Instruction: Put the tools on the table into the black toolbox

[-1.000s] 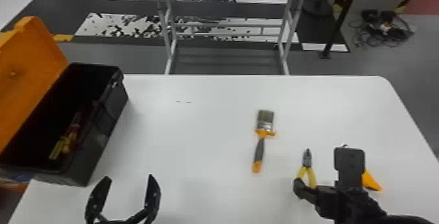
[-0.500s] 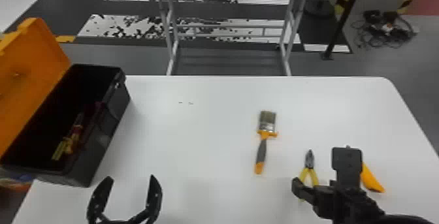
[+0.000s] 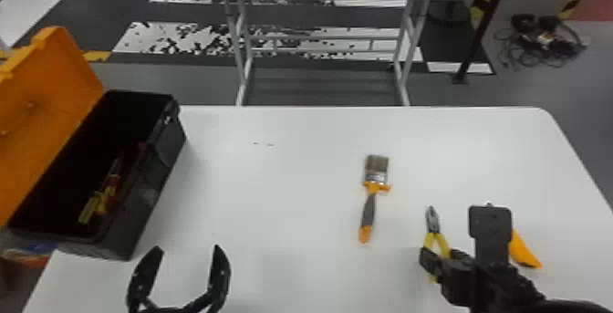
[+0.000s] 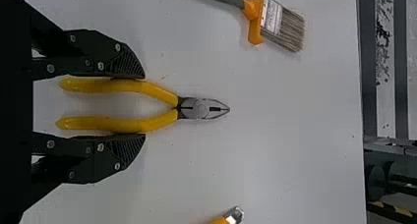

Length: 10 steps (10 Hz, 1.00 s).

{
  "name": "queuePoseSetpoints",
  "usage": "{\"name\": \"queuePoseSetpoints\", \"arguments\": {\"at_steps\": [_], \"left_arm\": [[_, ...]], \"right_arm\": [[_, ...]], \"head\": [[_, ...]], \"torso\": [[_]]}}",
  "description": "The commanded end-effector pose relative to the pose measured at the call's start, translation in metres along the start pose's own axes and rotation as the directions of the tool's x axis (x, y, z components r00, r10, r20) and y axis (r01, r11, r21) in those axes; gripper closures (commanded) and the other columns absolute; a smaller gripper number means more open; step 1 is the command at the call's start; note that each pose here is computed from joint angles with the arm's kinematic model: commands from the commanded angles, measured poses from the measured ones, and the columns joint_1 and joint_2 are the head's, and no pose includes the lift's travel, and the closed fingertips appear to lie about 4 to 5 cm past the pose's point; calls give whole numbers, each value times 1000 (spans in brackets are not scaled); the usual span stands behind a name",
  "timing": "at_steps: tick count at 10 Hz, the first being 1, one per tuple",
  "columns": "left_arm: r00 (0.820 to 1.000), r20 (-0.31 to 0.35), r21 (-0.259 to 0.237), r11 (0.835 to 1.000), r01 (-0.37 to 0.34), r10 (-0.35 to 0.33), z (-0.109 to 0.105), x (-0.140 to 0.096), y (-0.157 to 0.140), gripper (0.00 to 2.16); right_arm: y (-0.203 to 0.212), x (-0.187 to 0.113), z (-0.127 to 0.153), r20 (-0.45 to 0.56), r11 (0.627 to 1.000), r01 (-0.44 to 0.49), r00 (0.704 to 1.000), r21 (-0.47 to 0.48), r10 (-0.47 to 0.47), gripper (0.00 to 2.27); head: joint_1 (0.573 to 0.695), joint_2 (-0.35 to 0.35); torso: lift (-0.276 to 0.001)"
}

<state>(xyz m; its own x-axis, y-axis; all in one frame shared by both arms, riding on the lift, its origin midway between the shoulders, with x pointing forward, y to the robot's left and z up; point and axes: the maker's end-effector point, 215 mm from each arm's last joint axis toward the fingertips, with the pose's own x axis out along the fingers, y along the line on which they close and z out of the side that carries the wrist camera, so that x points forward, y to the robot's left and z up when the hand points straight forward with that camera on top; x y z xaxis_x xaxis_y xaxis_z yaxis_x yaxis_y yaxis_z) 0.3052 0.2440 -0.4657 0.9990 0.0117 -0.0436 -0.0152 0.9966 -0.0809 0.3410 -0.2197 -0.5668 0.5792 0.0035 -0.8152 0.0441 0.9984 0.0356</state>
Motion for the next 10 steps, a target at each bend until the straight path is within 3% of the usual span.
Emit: {"name": "queuePoseSetpoints", "arguments": {"at_steps": [1, 4, 7, 10], "left_arm": [[1000, 4, -1, 1000, -1, 1, 1, 0, 0, 76], [999, 33, -4, 1000, 4, -4, 16, 4, -3, 76], [992, 102, -19, 997, 75, -72, 56, 9, -20, 63], [988, 46, -125, 980, 152, -147, 63, 27, -33, 66]], "right_arm": [[7, 0, 9, 35, 999, -51, 998, 8, 50, 2250], [26, -17, 58, 239, 991, -132, 962, -9, 130, 2250], [47, -36, 78, 347, 974, -221, 911, -51, 225, 2250], [76, -56, 82, 409, 939, -325, 845, -117, 343, 2250]], "head": [[695, 43], [695, 72], [695, 83], [695, 96]], "torso": [[-75], [-75], [-75], [-75]]}}
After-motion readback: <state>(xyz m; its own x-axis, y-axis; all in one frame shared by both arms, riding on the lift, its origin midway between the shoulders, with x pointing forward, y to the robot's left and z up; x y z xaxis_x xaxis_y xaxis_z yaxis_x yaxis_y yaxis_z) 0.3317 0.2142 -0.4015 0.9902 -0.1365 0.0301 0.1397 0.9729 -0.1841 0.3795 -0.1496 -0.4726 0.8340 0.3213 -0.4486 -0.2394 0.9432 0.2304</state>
